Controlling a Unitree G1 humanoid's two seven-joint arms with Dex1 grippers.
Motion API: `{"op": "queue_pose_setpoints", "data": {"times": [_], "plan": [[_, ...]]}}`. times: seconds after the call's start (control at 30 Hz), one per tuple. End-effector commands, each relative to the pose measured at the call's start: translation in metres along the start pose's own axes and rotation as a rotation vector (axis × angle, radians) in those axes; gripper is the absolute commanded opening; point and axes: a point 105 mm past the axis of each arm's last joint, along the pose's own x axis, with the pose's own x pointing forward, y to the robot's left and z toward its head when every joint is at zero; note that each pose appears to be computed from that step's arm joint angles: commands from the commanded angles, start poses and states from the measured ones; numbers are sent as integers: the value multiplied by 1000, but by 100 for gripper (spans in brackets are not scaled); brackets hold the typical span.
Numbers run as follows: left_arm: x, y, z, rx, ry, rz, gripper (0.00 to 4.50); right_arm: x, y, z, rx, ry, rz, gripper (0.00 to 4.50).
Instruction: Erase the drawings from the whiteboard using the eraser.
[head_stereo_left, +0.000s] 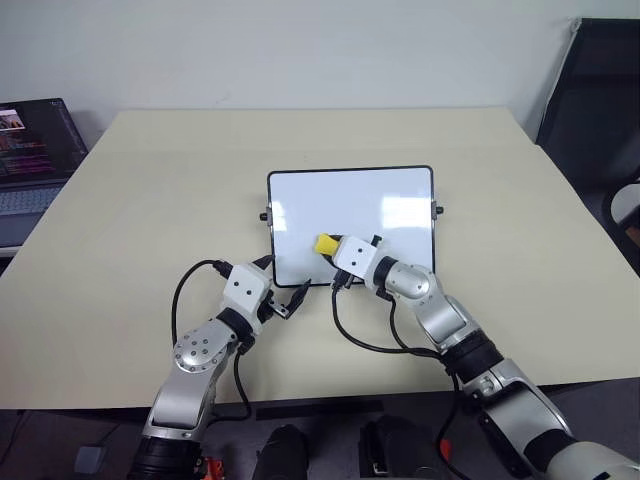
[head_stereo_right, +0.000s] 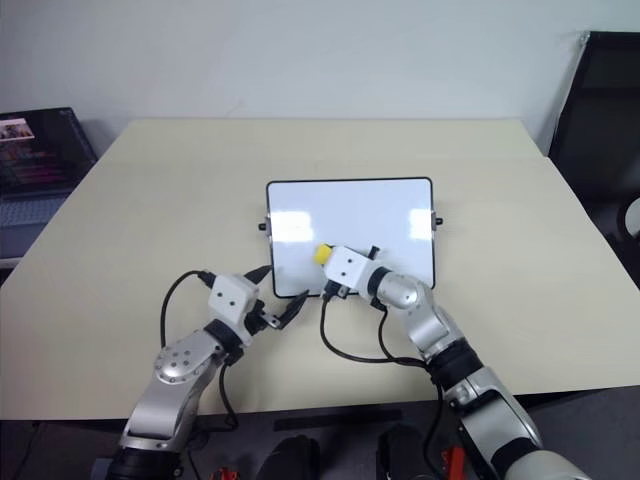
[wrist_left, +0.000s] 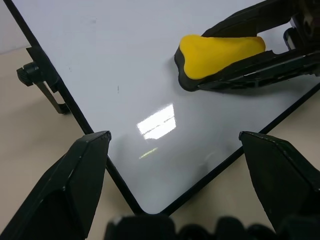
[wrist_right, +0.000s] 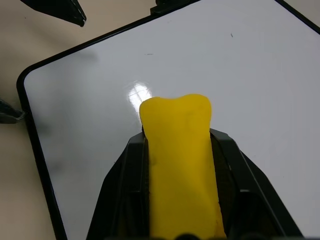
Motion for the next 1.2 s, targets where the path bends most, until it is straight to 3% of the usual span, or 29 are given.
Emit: {"op": "queue_pose_setpoints", "data": {"times": [0.03, 0.33, 0.73, 0.9, 1.03, 1.2], "plan": [[-1, 0, 15, 29, -46, -4, 450, -6, -14, -19, 70, 74, -44, 123], [2, 2, 15, 32, -46, -11, 450, -32, -9, -48, 174, 190, -14, 123], [8, -2, 14, 23, -53, -24, 450, -79, 4, -78, 164, 320, 16, 123], [13, -2, 15, 26, -63, -41, 450, -73, -10, -60, 168, 240, -54, 123], [15, -2, 15, 27, -65, -47, 450, -56, -24, -23, 147, 67, -140, 123], [16, -2, 16, 29, -68, -50, 450, -38, -21, 2, 131, -32, -140, 123]]}}
